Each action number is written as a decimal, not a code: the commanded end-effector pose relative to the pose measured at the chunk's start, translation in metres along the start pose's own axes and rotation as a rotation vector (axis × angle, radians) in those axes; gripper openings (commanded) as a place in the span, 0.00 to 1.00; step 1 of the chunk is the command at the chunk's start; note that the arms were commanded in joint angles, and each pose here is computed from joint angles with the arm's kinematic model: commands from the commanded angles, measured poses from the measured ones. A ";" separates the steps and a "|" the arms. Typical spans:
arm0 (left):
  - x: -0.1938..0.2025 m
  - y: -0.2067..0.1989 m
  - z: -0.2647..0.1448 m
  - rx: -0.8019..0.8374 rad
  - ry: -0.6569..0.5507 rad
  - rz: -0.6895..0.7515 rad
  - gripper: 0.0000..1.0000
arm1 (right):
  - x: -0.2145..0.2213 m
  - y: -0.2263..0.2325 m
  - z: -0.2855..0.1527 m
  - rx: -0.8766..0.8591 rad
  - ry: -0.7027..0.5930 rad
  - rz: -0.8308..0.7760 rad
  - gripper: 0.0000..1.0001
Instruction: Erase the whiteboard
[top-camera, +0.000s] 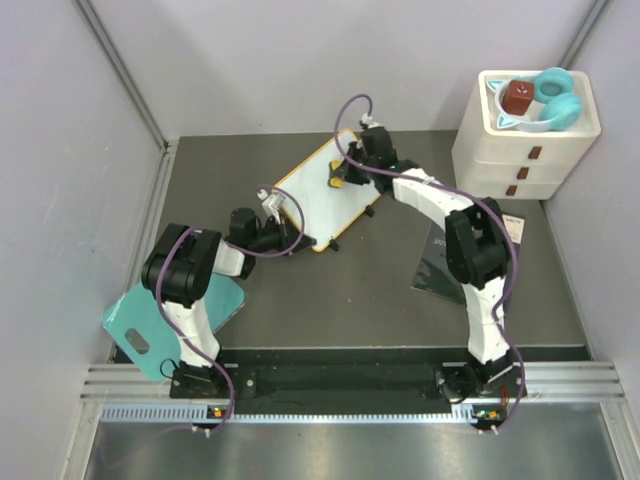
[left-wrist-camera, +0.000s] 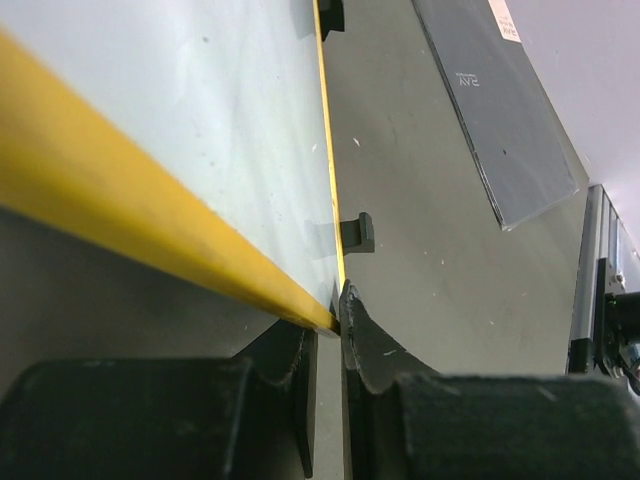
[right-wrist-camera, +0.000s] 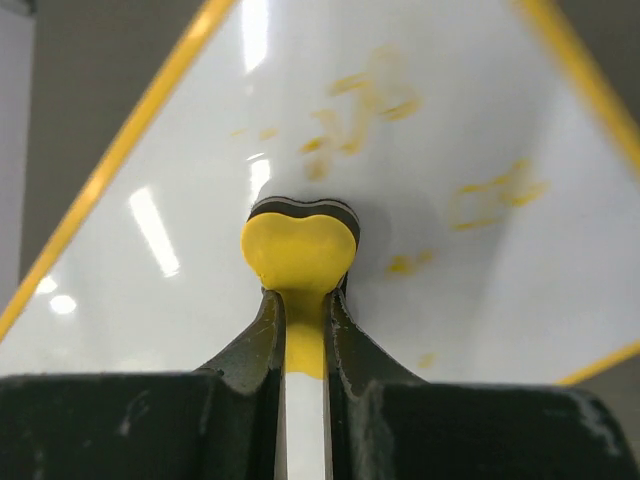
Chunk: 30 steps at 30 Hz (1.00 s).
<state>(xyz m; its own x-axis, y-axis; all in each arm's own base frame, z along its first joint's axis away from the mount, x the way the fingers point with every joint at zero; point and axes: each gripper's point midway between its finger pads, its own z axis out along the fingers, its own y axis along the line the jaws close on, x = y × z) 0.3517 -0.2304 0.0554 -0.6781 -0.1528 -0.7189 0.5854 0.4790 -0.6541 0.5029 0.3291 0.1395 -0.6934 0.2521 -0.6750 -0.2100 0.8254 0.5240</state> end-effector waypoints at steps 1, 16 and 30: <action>0.062 -0.040 -0.001 0.201 0.212 0.077 0.00 | 0.019 -0.102 0.015 0.260 0.074 0.012 0.00; 0.062 -0.041 -0.001 0.203 0.213 0.081 0.00 | 0.086 -0.106 0.016 0.162 0.239 0.046 0.00; 0.062 -0.042 -0.001 0.202 0.214 0.085 0.00 | 0.176 -0.024 0.003 0.010 0.390 0.003 0.00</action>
<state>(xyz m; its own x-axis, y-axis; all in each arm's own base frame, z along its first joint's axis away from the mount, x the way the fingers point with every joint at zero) 0.3479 -0.2404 0.0671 -0.6458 -0.1281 -0.7526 0.6423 0.4418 -0.6263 0.5121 0.2680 0.0973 -0.6530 0.3017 -0.6947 -0.1158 0.8666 0.4853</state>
